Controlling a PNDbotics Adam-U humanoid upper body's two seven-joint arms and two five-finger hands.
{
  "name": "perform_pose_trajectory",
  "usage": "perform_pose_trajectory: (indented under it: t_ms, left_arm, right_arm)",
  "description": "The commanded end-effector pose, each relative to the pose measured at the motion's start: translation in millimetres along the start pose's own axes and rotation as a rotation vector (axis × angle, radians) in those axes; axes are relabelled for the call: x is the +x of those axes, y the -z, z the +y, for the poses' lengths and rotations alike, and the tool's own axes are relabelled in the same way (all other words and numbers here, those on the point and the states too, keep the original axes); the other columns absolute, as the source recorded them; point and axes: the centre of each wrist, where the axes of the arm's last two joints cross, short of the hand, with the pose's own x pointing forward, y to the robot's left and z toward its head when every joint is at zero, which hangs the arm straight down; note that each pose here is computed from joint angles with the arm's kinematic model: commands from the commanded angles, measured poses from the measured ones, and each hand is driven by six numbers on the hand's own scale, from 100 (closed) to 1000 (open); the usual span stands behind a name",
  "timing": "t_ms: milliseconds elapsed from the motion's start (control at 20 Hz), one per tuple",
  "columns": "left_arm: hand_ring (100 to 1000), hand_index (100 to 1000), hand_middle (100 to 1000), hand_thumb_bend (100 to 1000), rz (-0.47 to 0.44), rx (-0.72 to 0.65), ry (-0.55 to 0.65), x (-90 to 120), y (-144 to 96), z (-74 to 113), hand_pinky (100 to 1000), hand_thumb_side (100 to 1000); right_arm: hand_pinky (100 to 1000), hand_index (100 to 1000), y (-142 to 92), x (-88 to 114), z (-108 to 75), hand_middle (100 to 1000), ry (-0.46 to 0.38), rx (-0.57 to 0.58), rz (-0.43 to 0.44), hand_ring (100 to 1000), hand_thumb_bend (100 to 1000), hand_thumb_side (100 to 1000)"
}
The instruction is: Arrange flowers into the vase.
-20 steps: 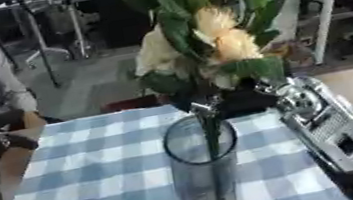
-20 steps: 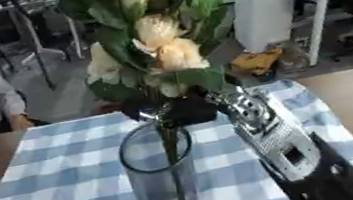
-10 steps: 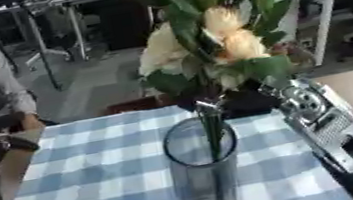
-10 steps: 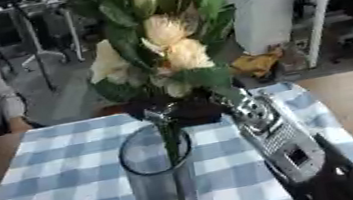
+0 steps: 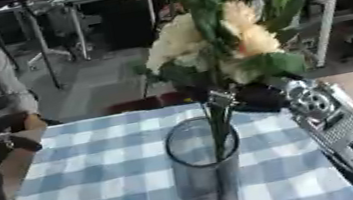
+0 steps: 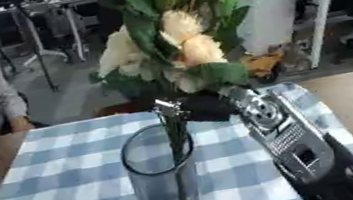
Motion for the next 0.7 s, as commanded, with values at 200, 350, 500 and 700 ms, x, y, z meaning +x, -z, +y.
perform_pose_trajectory:
  t_ms: [200, 350, 500, 700]
  left_arm:
    - [733, 854, 772, 100, -0.022, 0.001, 0.008, 5.7, 3.7, 2.2, 478, 1000]
    - [734, 854, 772, 100, -0.022, 0.001, 0.008, 5.7, 3.6, 2.3, 478, 1000]
    - [734, 854, 772, 100, -0.021, 0.001, 0.006, 5.7, 3.6, 2.1, 478, 1000]
    - [734, 854, 772, 100, -0.02, -0.001, 0.004, 5.6, 3.4, 1.8, 477, 1000]
  right_arm:
    - [940, 858, -4.8, 3.8, -11.2, 590, -0.063, 0.006, -0.018, 1000, 546, 977]
    - [941, 866, -6.1, 3.4, -10.9, 596, -0.07, 0.014, -0.022, 1000, 558, 987]
    - [943, 883, -7.3, 4.2, -11.5, 608, -0.083, 0.018, -0.03, 1000, 602, 990]
    - [948, 912, -7.9, 6.0, -11.8, 629, -0.105, 0.036, -0.039, 1000, 676, 927]
